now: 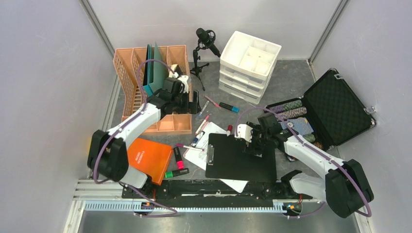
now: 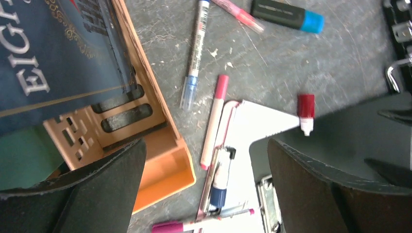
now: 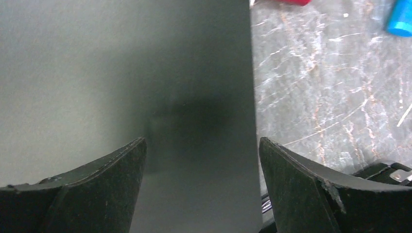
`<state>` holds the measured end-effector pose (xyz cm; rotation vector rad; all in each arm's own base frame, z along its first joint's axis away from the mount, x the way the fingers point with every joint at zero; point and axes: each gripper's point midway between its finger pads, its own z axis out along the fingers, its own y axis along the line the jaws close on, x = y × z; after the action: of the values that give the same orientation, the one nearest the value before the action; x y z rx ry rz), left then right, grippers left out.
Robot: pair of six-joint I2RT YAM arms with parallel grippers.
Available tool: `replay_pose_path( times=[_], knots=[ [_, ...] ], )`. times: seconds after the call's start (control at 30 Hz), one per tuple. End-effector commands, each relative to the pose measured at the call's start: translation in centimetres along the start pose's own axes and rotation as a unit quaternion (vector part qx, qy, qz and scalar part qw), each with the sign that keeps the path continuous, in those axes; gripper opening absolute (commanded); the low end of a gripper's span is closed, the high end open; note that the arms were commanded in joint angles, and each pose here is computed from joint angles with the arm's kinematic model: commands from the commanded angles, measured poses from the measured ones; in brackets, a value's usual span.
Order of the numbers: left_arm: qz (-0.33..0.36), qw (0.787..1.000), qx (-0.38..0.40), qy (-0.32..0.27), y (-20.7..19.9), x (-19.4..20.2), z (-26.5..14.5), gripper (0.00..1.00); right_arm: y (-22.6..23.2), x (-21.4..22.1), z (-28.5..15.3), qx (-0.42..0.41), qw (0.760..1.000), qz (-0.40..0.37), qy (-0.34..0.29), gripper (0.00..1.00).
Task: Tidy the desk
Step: Move the storage box to the center of the board.
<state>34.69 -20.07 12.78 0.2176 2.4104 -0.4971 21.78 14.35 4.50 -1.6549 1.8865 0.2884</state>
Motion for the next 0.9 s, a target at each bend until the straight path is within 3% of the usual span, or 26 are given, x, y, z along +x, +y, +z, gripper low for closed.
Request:
replay_pose_path(
  times=[0.0,0.17,0.3,0.6,0.87],
  knots=[
    [0.099,0.993,0.058,0.014,-1.3,2.0,-3.5,1.00,1.1,0.8,-0.1,-0.001,0.999,-0.040,0.017,0.91],
    [0.200,0.970,0.133,0.025,-4.1,5.1,-5.5,1.00,1.9,0.7,-0.1,0.000,0.998,-0.058,0.020,0.91],
    [0.242,0.948,0.199,0.060,-7.1,7.5,-5.4,1.00,2.4,0.3,-0.4,-0.005,0.998,-0.062,0.018,0.91],
    [0.252,0.910,0.284,0.163,-11.5,10.0,-0.6,0.98,5.2,-0.3,-0.5,-0.038,0.995,-0.093,0.023,0.89],
    [0.261,0.900,0.291,0.191,-11.9,9.7,2.5,0.97,8.1,-1.6,-1.4,-0.086,0.984,-0.154,0.006,0.91]
  ],
)
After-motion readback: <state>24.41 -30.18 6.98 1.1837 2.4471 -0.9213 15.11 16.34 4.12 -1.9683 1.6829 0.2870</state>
